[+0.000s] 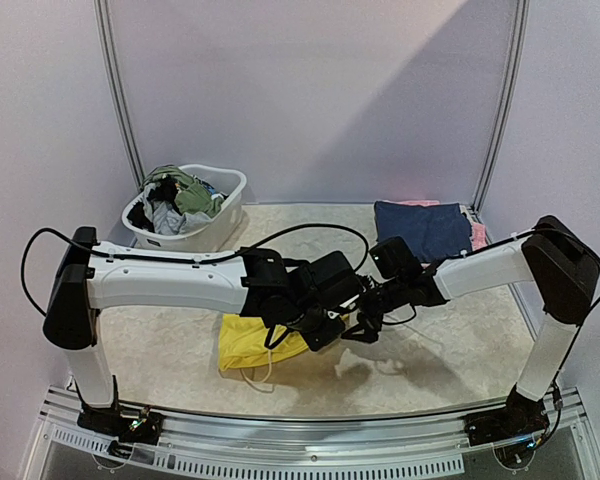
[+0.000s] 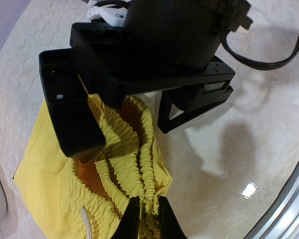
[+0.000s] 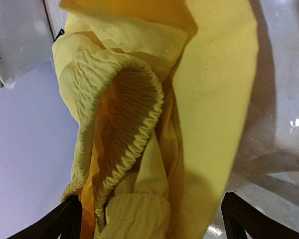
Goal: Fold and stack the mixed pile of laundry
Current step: Pass from the left arm to the right, then place the square-folded shorts at the corner of the board.
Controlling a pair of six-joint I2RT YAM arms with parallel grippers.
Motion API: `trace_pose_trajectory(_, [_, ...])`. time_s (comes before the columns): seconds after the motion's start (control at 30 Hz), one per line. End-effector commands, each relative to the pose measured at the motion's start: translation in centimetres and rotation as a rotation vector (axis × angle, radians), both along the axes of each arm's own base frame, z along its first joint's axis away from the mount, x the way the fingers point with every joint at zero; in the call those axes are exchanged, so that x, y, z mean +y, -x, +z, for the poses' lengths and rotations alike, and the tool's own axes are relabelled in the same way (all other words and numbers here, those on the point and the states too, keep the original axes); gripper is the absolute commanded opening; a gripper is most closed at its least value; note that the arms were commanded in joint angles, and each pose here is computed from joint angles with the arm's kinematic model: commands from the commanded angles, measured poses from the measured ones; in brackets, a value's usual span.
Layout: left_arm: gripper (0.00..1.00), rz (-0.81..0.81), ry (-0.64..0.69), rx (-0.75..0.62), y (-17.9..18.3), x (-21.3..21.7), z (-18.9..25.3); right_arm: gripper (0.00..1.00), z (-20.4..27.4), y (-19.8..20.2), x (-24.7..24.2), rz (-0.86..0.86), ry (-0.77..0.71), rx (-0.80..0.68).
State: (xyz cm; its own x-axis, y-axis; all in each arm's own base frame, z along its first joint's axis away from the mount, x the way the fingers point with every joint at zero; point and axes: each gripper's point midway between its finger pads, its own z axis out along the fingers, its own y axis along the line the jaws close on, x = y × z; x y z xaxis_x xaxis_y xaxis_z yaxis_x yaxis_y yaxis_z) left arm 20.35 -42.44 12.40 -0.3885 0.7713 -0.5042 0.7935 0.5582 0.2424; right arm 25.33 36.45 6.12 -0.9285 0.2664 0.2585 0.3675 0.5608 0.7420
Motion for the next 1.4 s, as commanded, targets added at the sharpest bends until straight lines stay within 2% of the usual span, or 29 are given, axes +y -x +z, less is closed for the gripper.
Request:
trace_pose_trajectory(0.0, [0.00,0.027,0.065,-0.018,-0.7,-0.3,2.4,0.99,0.3,-0.3,2.2,0.007,-0.082,-0.012])
trace_pose_trajectory(0.17, [0.00,0.028,0.070,-0.022,-0.8,-0.4,2.6,0.98,-0.1,-0.8,3.3,-0.001,-0.109,-0.012])
trace_pose_trajectory(0.23, [0.00,0.028,0.072,-0.023,-0.8,-0.4,2.7,0.93,-0.5,-0.8,3.3,0.000,-0.105,-0.008])
trace_pose_trajectory(0.4, [0.00,0.036,0.076,-0.011,-0.6,-0.3,2.4,0.61,-1.3,-0.7,3.1,0.002,-0.095,-0.005])
trace_pose_trajectory(0.57, [0.00,0.026,0.083,-0.003,-0.1,-0.3,2.4,0.44,-0.9,-1.1,3.1,0.002,-0.082,-0.017])
trace_pose_trajectory(0.63, [0.01,0.010,0.086,0.000,0.3,-0.4,2.5,0.32,-0.9,-1.1,3.0,0.013,-0.058,-0.021])
trace_pose_trajectory(0.73, [0.22,-0.039,0.106,0.018,1.4,-0.6,2.9,0.14,-0.9,-1.6,2.6,0.028,-0.019,-0.034])
trace_pose_trajectory(0.83, [0.51,-0.084,0.129,0.059,2.8,-0.1,3.2,0.02,-0.8,-2.4,2.0,0.043,0.013,-0.056])
trace_pose_trajectory(0.93, [0.84,-0.106,0.156,0.091,3.9,0.8,4.1,0.00,-0.3,-3.3,1.6,0.078,0.066,-0.084])
trace_pose_trajectory(0.97, [0.90,-0.108,0.155,0.099,4.1,1.2,4.0,0.00,-0.2,-3.4,1.6,0.094,0.089,-0.090])
trace_pose_trajectory(1.07, [0.99,-0.093,0.177,0.103,4.6,2.8,5.3,0.00,0.2,-4.3,1.8,0.163,0.151,-0.139])
trace_pose_trajectory(1.37, [1.00,0.051,0.230,0.106,4.3,8.1,8.7,0.00,1.6,-7.4,0.5,0.205,0.244,-0.209])
